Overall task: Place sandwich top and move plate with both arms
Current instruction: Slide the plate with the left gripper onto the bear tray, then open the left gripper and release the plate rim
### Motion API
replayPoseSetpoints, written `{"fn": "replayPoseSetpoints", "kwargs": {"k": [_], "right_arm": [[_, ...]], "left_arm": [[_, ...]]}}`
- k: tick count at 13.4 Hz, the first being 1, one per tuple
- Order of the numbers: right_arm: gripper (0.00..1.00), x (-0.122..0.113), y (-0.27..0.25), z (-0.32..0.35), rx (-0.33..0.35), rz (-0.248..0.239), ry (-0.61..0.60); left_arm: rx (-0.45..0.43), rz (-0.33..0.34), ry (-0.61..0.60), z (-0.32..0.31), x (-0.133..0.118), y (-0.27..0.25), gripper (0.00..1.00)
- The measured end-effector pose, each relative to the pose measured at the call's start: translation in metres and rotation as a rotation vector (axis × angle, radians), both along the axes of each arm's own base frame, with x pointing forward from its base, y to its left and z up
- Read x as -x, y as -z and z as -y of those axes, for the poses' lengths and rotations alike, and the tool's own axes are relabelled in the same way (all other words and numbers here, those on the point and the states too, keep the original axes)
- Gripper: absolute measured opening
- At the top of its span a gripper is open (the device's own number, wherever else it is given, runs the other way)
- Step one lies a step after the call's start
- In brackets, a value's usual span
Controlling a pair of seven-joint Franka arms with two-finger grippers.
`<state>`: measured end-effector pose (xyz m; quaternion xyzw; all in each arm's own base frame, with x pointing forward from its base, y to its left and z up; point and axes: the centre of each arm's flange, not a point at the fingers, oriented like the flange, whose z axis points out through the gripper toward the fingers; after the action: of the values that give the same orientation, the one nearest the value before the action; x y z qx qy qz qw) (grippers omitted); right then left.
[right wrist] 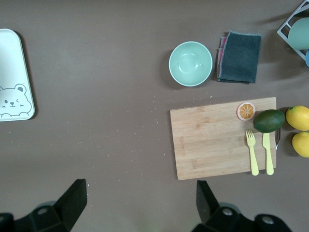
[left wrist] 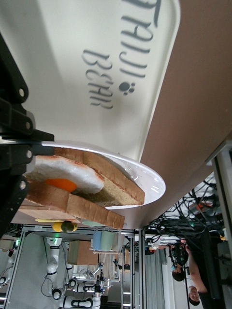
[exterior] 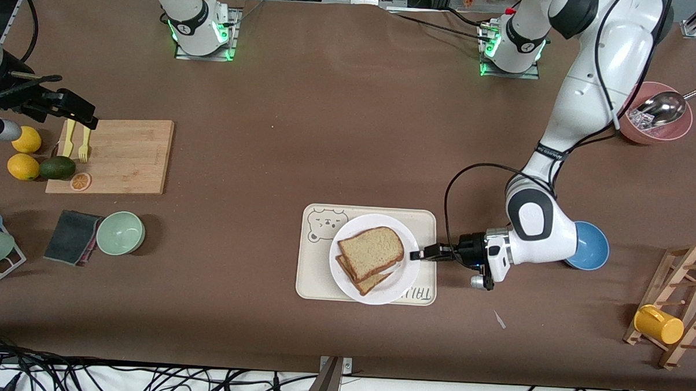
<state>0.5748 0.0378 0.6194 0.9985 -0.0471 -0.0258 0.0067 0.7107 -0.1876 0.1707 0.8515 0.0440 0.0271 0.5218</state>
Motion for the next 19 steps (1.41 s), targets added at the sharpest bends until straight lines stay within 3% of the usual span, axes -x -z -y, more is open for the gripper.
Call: {"fn": "replayPoseSetpoints", "kwargs": {"k": [6, 19], "right_arm": [[1.00, -0.001, 0.004, 0.001, 0.001, -0.008, 0.002], [1.00, -0.003, 0.003, 0.001, 0.000, 0.008, 0.003]], "left_arm": [[-0.016, -0.017, -0.015, 0.014, -0.002, 0.036, 0.04], [-0.017, -0.037, 0.022, 0.040, 0.011, 0.048, 0.04]]}}
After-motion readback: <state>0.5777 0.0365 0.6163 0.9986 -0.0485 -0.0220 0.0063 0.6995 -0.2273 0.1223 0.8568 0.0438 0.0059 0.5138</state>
